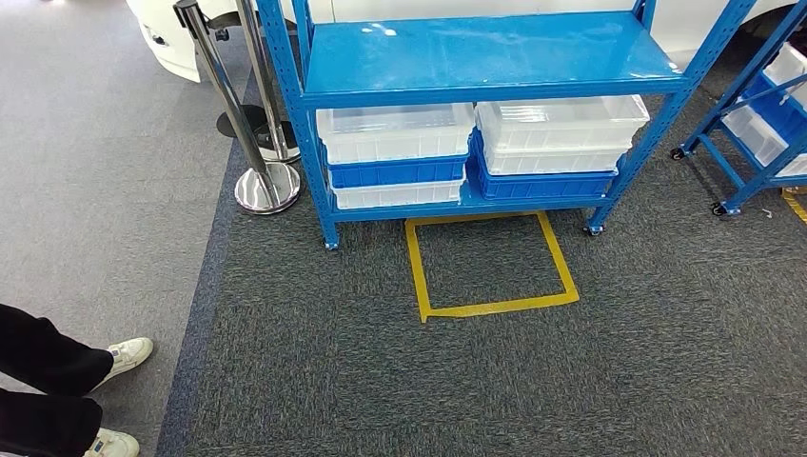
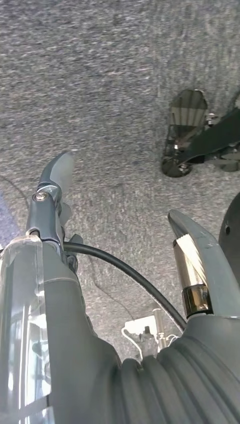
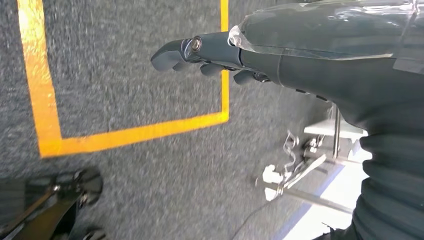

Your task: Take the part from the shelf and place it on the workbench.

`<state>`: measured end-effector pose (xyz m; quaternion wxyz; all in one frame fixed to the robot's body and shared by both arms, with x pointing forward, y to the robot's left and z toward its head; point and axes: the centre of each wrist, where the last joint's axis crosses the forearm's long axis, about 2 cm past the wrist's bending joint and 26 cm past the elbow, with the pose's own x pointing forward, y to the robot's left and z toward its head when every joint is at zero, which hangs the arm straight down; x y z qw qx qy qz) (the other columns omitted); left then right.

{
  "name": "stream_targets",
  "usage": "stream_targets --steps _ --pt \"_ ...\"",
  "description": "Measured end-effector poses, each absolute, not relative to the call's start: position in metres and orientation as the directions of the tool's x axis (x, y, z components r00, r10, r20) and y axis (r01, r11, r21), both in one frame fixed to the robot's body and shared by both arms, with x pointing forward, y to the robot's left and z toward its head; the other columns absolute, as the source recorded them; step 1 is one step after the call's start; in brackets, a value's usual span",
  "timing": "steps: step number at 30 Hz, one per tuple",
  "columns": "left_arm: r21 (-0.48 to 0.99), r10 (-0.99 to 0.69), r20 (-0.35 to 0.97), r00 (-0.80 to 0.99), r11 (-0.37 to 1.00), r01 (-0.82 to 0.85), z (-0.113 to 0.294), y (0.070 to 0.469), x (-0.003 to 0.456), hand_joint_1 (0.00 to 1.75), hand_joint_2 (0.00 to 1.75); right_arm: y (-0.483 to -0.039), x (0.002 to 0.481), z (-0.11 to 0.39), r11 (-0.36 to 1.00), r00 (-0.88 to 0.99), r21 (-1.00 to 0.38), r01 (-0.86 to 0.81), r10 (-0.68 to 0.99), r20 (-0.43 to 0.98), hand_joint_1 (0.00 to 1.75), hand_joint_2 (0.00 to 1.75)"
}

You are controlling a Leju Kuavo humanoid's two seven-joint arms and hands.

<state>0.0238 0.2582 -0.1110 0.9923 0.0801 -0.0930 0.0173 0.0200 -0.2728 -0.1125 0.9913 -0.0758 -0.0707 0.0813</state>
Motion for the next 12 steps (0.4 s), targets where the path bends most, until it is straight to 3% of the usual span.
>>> stream_targets --steps 12 --pt "0.041 0.046 0.215 0.976 0.998 -0.056 -0.112 0.281 0.007 0.0 1.75 -0.283 0.008 -0.112 0.999 0.98 -0.038 -0.018 0.025 0.196 0.0 1.75"
